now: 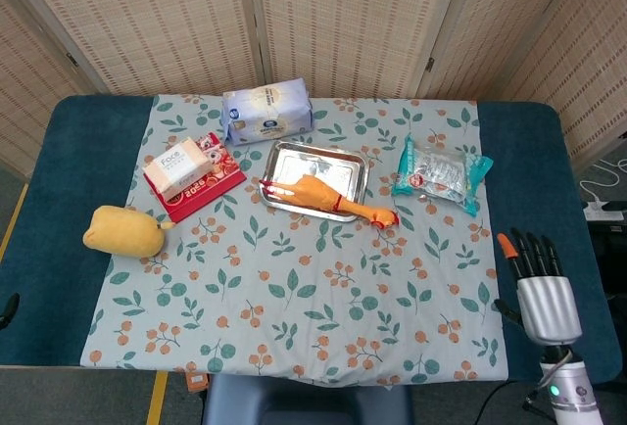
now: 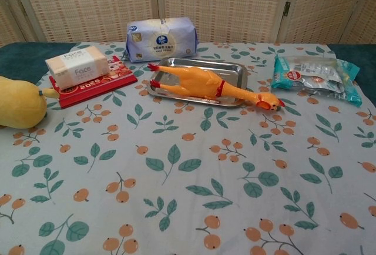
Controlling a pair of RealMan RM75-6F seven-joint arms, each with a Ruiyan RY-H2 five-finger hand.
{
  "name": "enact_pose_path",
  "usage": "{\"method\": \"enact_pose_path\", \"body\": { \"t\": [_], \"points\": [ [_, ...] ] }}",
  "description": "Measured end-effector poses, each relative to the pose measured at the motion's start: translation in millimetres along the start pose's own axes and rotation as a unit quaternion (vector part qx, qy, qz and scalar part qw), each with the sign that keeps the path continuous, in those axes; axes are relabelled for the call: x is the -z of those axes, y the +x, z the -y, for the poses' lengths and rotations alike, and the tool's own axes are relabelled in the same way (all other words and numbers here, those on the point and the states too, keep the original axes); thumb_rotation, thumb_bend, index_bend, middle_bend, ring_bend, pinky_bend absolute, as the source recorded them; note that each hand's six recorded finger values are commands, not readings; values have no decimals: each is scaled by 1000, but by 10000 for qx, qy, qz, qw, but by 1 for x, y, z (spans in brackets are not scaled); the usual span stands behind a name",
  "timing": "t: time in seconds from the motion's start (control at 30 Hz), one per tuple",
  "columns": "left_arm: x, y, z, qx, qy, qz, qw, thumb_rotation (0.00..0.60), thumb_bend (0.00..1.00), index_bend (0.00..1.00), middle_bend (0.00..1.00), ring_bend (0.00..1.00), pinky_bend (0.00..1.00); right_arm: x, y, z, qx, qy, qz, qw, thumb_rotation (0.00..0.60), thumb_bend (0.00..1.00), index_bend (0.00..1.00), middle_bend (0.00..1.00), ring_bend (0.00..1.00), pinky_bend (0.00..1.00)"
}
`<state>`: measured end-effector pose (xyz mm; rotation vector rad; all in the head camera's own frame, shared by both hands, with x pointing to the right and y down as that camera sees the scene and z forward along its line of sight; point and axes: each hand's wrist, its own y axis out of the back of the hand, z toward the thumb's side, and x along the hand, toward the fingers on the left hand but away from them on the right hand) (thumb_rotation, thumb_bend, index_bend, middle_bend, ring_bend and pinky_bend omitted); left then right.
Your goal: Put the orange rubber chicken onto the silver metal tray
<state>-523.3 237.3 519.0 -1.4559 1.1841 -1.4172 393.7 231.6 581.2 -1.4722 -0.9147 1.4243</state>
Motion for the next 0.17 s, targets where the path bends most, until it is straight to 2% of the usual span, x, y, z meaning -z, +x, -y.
{"method": "enact_pose_path", "body": {
  "t": [0.17],
  "points": [
    [-11,-6,12,305,81,4,9995,600,365,0,0,0,3,22,18,-5,-53,-65,124,9999,600,57,0,0,0,0]
  ]
}}
